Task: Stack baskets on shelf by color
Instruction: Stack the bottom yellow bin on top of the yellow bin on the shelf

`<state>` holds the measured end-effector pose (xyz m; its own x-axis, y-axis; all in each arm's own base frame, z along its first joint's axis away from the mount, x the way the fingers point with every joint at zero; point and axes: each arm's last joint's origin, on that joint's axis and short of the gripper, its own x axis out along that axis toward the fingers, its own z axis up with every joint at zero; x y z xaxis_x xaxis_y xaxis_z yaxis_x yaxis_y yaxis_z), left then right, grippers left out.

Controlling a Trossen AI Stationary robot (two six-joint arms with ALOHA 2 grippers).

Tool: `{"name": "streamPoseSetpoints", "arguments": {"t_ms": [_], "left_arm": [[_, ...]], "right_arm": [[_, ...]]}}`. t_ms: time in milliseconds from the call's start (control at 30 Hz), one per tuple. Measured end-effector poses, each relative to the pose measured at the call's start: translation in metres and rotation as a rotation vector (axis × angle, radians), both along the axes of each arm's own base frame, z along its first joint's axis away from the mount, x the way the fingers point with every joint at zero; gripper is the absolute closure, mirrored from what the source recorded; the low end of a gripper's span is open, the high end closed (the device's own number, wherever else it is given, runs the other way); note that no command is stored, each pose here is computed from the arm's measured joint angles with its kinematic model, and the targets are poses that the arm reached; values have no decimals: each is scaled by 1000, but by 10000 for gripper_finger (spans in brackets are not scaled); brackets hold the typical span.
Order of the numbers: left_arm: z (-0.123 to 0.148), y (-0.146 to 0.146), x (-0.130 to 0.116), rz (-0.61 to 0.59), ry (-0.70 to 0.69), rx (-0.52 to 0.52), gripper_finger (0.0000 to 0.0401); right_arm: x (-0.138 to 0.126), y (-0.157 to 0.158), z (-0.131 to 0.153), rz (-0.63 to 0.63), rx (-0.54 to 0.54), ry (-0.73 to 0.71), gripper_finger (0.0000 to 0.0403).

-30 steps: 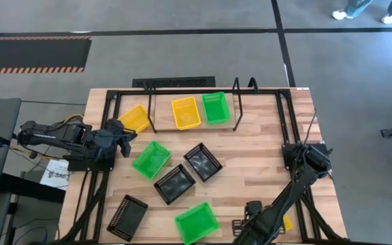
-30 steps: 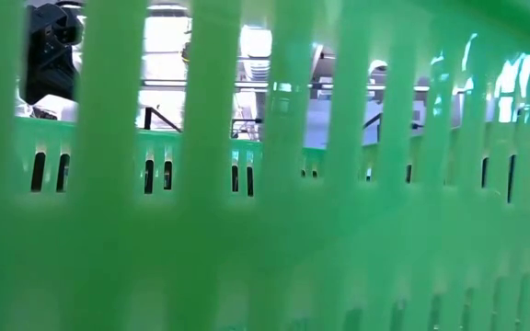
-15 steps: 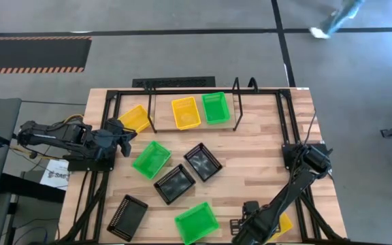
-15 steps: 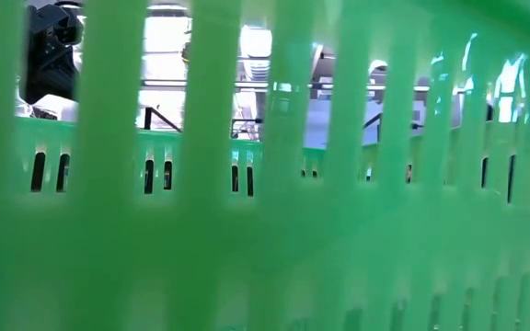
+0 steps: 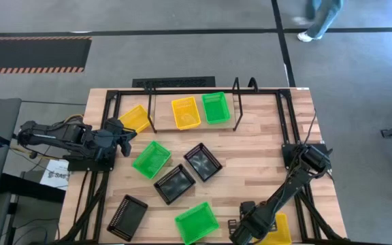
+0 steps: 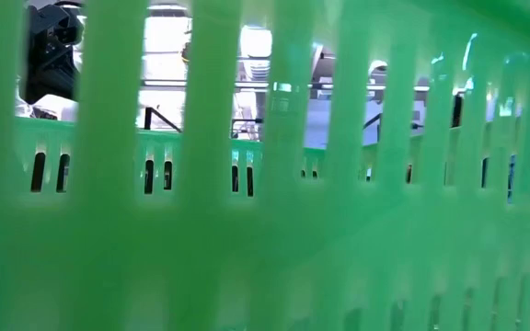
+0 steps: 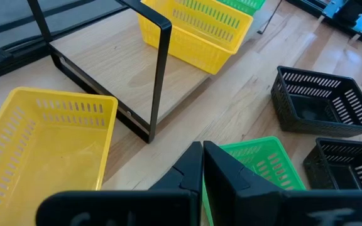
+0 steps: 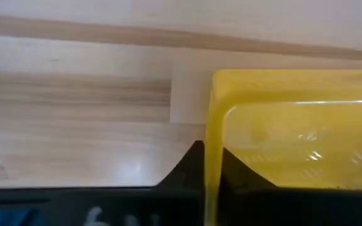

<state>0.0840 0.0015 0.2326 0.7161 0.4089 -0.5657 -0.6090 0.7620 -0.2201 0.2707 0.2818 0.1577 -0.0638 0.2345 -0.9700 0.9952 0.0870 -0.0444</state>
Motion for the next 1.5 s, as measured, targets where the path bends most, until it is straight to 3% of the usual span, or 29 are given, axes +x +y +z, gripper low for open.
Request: {"name": "streamPoseSetpoints", "arguments": {"t_ms": [200, 367, 500, 667, 833, 1167, 1333, 1500], "left_arm": [[0, 0, 0, 0, 0, 0, 401], [0, 0, 0, -4, 0, -3, 401], [0, 0, 0, -16, 4, -9, 401], [0, 0, 0, -30, 14, 8, 401], [0, -1, 0, -51, 22, 10, 401], [-1, -3, 1, -72, 12, -62, 401], [-1, -2, 1, -20, -20, -121, 401], [-1, -2, 0, -2, -30, -138, 401]], "right_arm": [[26, -28, 17, 100, 0, -36, 397], [54, -75, 66, 205, -86, -39, 399], [75, -120, 124, 332, -208, -104, 400], [96, -181, 184, 470, -454, -274, 400], [110, -251, 221, 674, -615, -379, 401], [133, -372, 240, 1075, -724, -692, 401], [123, -399, 239, 1225, -720, -684, 401], [121, -405, 239, 1363, -710, -717, 401]]}}
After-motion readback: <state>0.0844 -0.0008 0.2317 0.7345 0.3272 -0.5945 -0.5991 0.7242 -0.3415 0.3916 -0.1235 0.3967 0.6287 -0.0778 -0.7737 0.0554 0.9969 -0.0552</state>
